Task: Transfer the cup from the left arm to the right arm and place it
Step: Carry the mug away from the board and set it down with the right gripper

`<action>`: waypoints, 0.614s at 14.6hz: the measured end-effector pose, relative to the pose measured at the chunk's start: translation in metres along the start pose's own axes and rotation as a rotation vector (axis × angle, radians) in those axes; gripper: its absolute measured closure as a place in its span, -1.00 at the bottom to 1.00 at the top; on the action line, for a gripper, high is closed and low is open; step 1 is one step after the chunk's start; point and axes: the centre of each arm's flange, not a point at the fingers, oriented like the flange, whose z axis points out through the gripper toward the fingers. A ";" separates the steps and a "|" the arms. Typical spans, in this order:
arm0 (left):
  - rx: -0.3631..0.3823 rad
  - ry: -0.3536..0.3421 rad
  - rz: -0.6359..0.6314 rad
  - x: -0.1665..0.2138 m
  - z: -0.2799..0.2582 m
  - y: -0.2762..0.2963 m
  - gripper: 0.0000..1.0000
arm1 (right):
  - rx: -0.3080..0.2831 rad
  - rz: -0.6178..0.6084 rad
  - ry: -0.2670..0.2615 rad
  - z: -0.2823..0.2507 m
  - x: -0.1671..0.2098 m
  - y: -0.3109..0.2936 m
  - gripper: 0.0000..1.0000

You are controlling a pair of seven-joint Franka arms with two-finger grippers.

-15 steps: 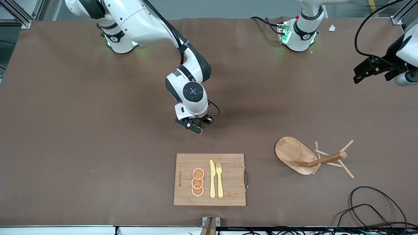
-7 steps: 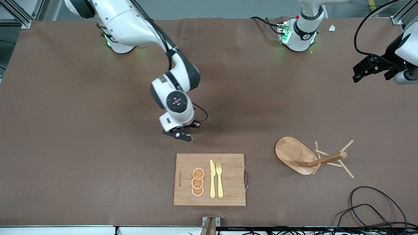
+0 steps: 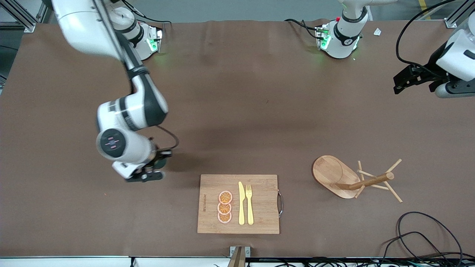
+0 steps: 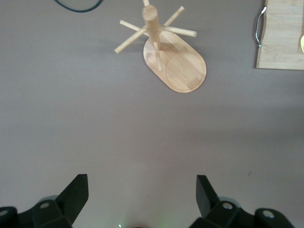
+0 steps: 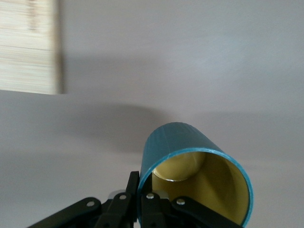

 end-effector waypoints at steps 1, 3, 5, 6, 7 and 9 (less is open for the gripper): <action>0.000 -0.001 0.008 0.000 0.001 0.004 -1.00 | 0.008 -0.050 -0.002 0.002 0.002 0.038 0.92; 0.001 0.000 0.012 -0.001 0.002 0.006 -1.00 | 0.023 -0.143 0.008 0.005 0.001 0.106 0.92; 0.000 0.006 0.009 -0.002 -0.001 0.005 -1.00 | 0.025 -0.229 0.040 0.009 -0.001 0.156 0.92; 0.000 0.011 0.006 -0.003 -0.003 0.003 -1.00 | 0.022 -0.262 0.056 0.014 -0.003 0.172 0.92; 0.000 0.016 0.003 -0.004 -0.006 0.002 -1.00 | 0.017 -0.291 0.070 0.021 -0.004 0.183 0.92; 0.000 0.021 0.000 -0.006 -0.009 0.000 -1.00 | 0.012 -0.330 0.080 0.036 -0.007 0.195 0.92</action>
